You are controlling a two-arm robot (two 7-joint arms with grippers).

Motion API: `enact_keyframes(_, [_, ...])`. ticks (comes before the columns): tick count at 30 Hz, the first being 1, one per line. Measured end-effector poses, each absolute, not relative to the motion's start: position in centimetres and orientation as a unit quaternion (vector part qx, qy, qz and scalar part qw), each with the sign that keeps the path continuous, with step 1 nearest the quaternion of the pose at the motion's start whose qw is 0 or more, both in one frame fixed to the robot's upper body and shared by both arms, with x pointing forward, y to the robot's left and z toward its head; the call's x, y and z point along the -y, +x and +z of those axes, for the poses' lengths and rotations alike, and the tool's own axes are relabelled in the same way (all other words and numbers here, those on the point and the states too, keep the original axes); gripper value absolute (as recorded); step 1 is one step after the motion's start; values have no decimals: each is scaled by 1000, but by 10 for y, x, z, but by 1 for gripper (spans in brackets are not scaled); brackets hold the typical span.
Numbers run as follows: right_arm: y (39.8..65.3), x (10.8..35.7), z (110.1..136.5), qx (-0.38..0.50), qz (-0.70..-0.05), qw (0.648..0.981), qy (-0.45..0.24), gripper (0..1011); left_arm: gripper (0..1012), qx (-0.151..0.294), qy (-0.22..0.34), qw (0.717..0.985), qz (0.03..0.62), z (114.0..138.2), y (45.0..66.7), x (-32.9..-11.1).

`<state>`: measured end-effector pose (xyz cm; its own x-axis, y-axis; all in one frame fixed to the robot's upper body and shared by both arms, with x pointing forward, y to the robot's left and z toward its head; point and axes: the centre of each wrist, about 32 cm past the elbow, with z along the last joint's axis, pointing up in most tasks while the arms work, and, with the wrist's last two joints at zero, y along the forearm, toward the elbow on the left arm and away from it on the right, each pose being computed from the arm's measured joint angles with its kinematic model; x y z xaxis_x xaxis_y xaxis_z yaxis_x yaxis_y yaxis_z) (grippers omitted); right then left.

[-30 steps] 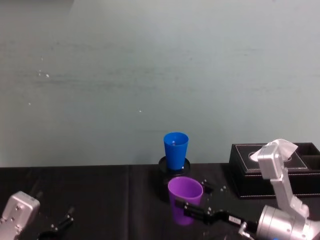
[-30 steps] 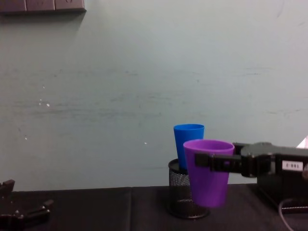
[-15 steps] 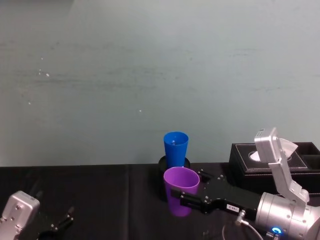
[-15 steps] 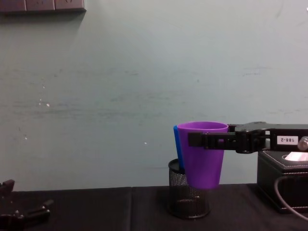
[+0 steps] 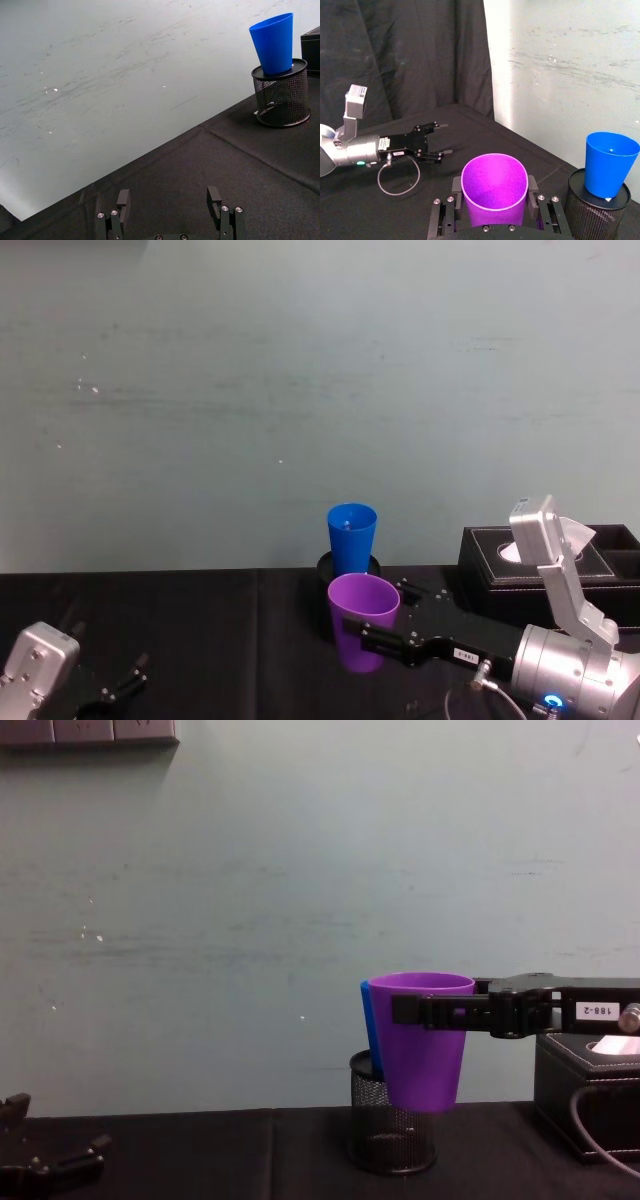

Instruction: Pick up one cup with a gripper and tap it against the other cup.

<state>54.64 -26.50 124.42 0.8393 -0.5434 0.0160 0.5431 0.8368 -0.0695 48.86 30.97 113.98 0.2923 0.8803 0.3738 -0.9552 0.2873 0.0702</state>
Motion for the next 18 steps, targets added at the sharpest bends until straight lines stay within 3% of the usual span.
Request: enact_keyframes(18, [547,265,1244,-3,-284,958,-35,738,1000,132,141,791,580,1140,489,-310])
